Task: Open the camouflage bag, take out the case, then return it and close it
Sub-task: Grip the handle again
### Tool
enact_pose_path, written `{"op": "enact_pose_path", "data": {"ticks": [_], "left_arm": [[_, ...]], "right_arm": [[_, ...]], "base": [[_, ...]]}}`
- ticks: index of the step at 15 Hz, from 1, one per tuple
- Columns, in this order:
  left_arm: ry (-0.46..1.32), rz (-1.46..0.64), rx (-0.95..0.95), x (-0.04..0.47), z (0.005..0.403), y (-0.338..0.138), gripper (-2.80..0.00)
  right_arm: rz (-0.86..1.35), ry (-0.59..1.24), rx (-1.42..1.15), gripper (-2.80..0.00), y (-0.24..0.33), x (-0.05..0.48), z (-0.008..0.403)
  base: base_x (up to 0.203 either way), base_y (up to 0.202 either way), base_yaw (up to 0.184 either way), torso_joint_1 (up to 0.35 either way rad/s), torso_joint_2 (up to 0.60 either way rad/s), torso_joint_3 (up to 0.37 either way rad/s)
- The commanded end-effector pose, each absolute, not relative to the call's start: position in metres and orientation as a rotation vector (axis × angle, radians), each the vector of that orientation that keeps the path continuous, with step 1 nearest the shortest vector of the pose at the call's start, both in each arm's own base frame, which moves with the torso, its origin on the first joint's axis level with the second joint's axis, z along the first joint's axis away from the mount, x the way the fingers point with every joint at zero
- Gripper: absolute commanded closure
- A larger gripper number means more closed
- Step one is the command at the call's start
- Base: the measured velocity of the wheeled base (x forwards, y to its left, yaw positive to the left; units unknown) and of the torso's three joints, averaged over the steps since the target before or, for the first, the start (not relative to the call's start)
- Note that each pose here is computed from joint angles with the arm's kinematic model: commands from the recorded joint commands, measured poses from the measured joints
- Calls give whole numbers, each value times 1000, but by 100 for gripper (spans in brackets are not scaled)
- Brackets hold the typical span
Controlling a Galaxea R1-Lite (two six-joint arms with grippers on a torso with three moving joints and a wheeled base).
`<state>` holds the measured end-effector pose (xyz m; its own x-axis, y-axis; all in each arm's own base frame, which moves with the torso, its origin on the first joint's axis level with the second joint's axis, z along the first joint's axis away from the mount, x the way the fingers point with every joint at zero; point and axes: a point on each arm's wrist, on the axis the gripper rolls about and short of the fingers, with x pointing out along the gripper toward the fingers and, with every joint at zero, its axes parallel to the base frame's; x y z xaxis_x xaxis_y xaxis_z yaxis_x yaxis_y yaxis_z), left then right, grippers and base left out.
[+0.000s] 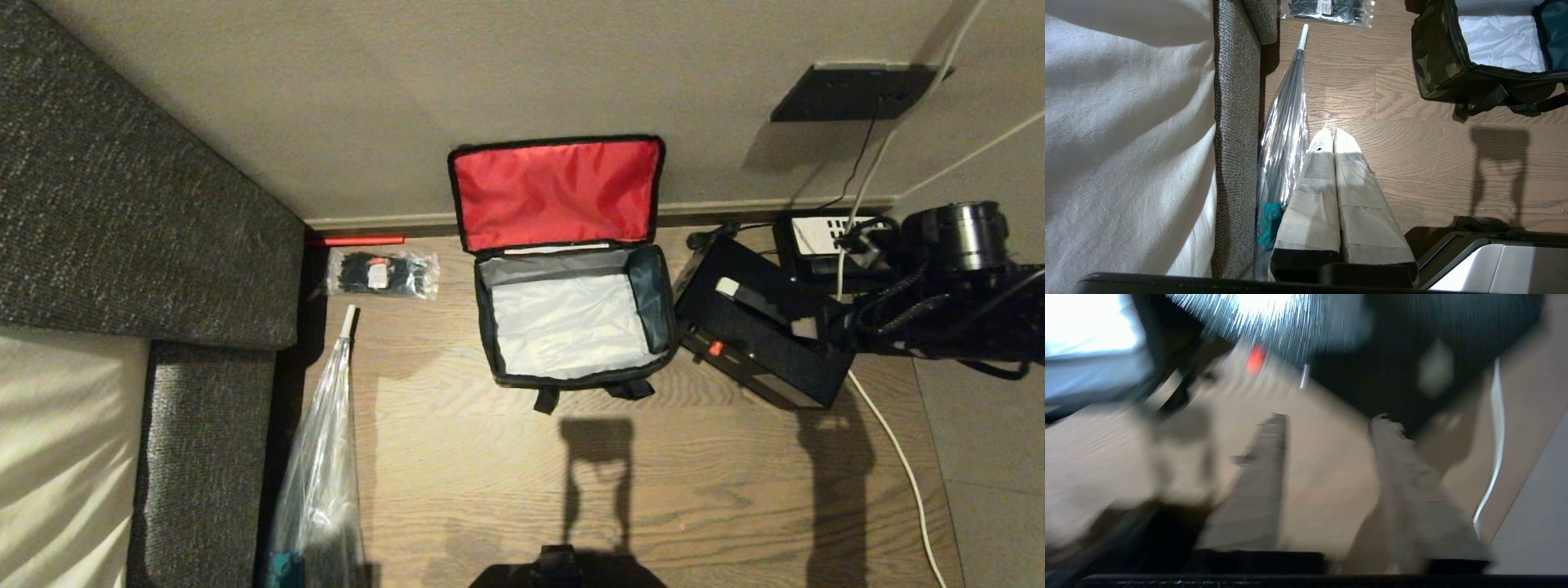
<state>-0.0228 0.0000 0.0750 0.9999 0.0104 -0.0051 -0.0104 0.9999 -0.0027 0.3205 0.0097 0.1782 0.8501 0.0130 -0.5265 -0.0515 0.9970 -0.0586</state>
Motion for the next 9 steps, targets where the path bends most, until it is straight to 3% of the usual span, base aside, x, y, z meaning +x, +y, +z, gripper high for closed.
{"op": "enact_pose_path", "data": {"ticks": [1, 5, 9], "left_arm": [[8, 11, -3, -23, 74, 0, 0], [8, 11, -3, -23, 74, 0, 0], [8, 11, -3, -23, 74, 0, 0]], "right_arm": [[99, 575, -261, -280, 19, 348, 148], [130, 501, -431, -280, 18, 332, 182], [-58, 679, -910, -280, -11, 340, 164]], "base": [[0, 0, 0, 0, 0, 0], [0, 0, 0, 0, 0, 0], [0, 0, 0, 0, 0, 0]]}}
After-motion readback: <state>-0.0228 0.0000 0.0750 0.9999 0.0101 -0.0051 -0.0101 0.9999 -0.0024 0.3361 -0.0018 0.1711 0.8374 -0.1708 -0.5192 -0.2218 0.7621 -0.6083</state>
